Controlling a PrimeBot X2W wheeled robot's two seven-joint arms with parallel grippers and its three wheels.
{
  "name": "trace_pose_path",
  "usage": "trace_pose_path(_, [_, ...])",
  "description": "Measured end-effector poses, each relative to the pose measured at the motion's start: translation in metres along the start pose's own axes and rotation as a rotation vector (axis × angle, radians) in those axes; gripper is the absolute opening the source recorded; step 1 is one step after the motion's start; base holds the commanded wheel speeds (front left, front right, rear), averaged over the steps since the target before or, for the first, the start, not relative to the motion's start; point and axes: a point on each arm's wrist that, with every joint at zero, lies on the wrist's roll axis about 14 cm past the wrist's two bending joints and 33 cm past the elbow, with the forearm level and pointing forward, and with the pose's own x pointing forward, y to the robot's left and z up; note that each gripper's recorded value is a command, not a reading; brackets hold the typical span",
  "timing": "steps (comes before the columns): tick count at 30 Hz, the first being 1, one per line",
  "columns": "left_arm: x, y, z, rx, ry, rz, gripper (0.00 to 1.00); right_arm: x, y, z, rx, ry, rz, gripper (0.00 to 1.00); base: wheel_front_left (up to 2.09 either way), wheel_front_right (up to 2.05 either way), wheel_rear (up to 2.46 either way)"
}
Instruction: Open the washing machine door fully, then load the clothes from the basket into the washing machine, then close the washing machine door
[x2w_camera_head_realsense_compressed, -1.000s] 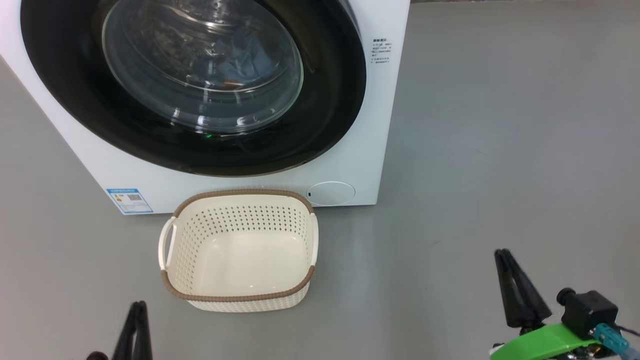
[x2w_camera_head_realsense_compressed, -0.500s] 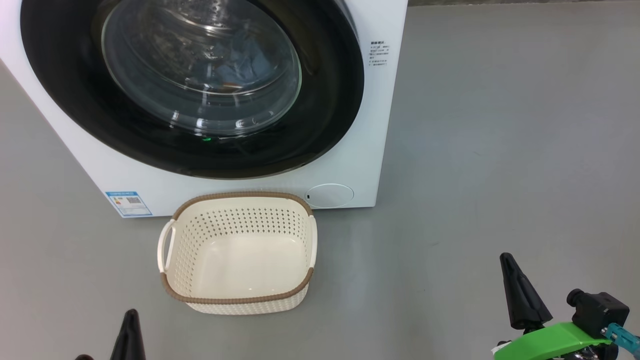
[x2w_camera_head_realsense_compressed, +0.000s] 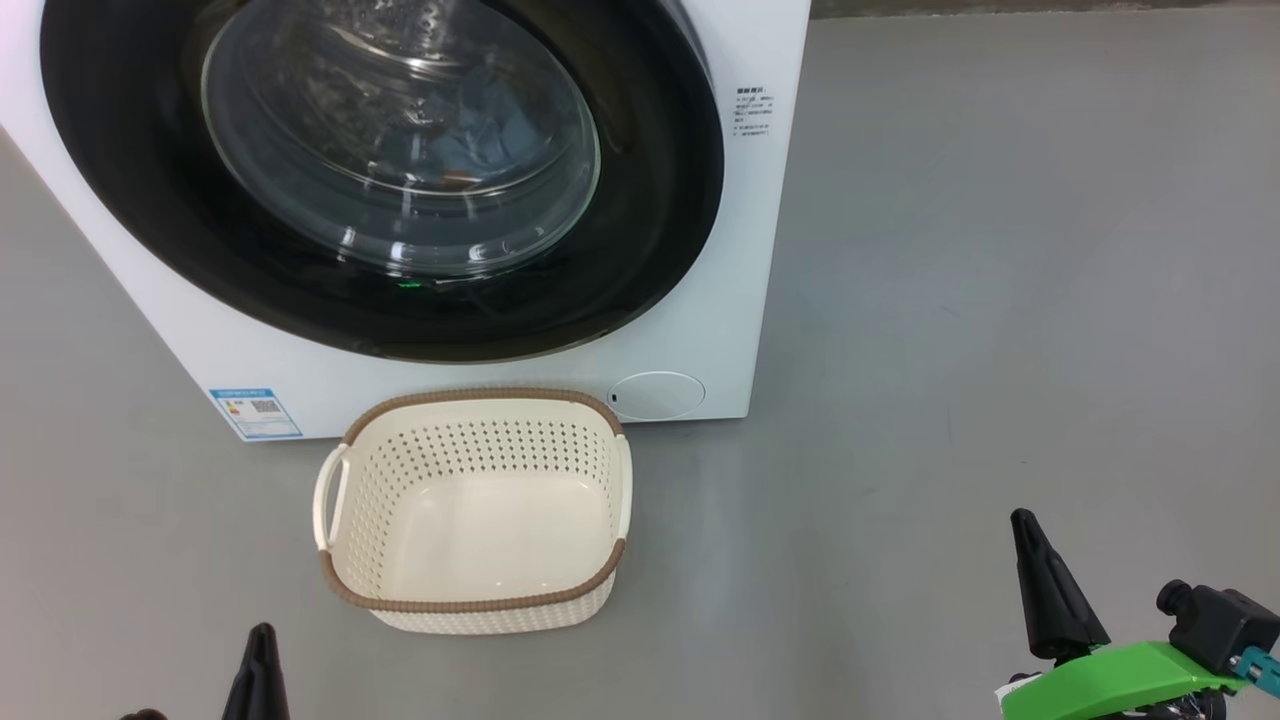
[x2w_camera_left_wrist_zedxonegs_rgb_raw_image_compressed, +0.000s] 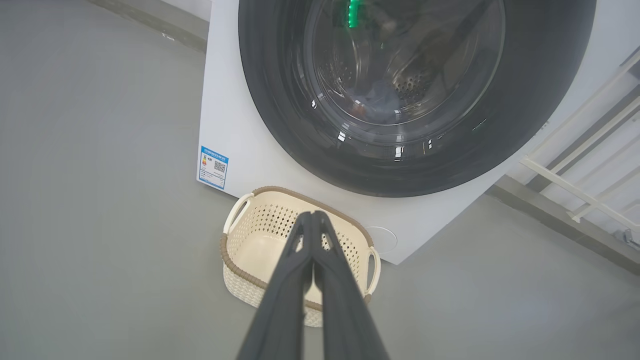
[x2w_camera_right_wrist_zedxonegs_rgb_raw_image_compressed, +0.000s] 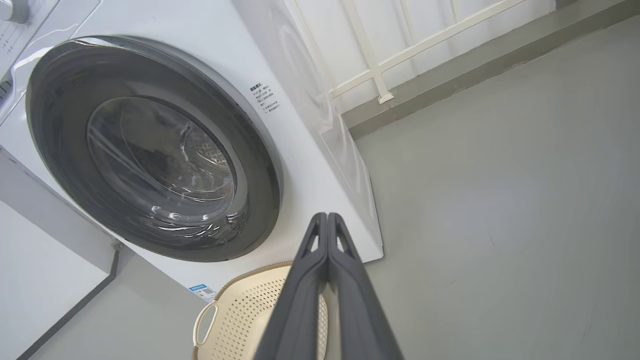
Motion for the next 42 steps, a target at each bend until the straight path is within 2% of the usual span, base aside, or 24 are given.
trace_pose_path(42, [0.015, -0.006, -0.003, -0.452, 0.062, 0.001, 0.0, -0.005, -0.019, -0.002, 0.438, 0.026, -0.089, 0.0, 0.0, 0.0, 0.0])
